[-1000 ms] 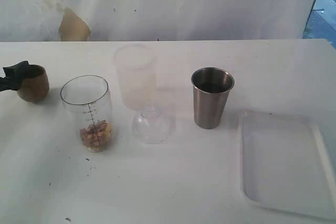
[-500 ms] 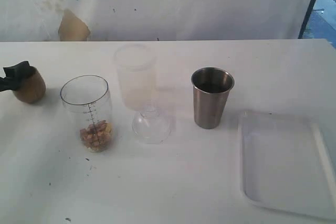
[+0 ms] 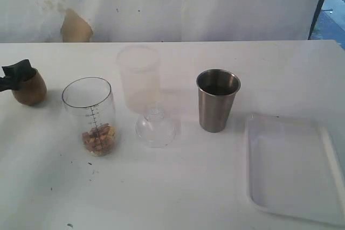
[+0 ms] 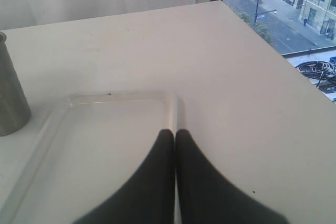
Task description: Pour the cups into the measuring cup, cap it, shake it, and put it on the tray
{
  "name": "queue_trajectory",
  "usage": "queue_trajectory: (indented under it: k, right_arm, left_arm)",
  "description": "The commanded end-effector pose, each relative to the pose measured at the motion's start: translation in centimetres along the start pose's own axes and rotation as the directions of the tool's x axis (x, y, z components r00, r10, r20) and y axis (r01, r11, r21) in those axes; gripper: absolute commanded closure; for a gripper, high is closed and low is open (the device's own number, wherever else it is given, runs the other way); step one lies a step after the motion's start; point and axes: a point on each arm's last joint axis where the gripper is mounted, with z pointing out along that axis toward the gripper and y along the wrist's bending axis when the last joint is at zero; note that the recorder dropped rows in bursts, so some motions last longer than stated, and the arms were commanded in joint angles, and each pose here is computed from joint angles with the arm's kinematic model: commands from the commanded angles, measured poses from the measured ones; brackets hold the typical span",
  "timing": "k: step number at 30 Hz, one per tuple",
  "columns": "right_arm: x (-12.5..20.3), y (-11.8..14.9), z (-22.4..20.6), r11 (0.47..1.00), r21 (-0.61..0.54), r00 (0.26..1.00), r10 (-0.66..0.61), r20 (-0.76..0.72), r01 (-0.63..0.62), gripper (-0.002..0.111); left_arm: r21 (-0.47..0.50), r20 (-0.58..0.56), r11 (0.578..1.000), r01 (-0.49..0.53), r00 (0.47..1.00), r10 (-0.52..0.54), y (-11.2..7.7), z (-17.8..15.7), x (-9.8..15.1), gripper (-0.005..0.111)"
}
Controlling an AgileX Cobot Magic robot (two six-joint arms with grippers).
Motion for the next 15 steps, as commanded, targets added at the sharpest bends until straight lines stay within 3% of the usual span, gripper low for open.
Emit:
queue_trajectory:
  k: [1, 5, 7, 11, 12, 15]
  right_arm:
    - [0.0, 0.0, 0.0, 1.0, 0.007, 1.0, -0.003, 0.009, 0.003, 0.108]
    - [0.0, 0.0, 0.0, 1.0, 0.007, 1.0, -0.003, 0.009, 0.003, 0.108]
    - [0.0, 0.0, 0.0, 1.0, 0.007, 1.0, -0.003, 0.009, 0.003, 0.108]
    - [0.0, 0.0, 0.0, 1.0, 0.007, 1.0, -0.003, 0.009, 0.003, 0.108]
    - [0.0, 0.0, 0.0, 1.0, 0.007, 1.0, -0.003, 0.009, 0.003, 0.108]
    - [0.0, 0.0, 0.0, 1.0, 0.007, 1.0, -0.003, 0.009, 0.003, 0.108]
  left_arm:
    - [0.027, 0.102, 0.996, 0.086, 0.991, -0.089, -0.3, -0.1, -2.5, 0.002]
    - [0.094, 0.134, 0.993, 0.072, 0.987, -0.084, -1.4, -0.5, -5.5, 0.017]
    - [0.139, 0.121, 0.987, 0.08, 0.988, -0.097, -2.1, -0.8, -6.9, 0.038]
    - [0.291, 0.084, 0.943, 0.161, 0.978, -0.193, -4.3, -2.0, -10.4, 0.098]
    - [0.332, 0.083, 0.933, 0.14, 0.981, -0.177, -5.0, -2.4, -11.3, 0.106]
    - [0.402, 0.067, 0.909, 0.113, 0.986, -0.152, -6.7, -3.7, -13.8, 0.107]
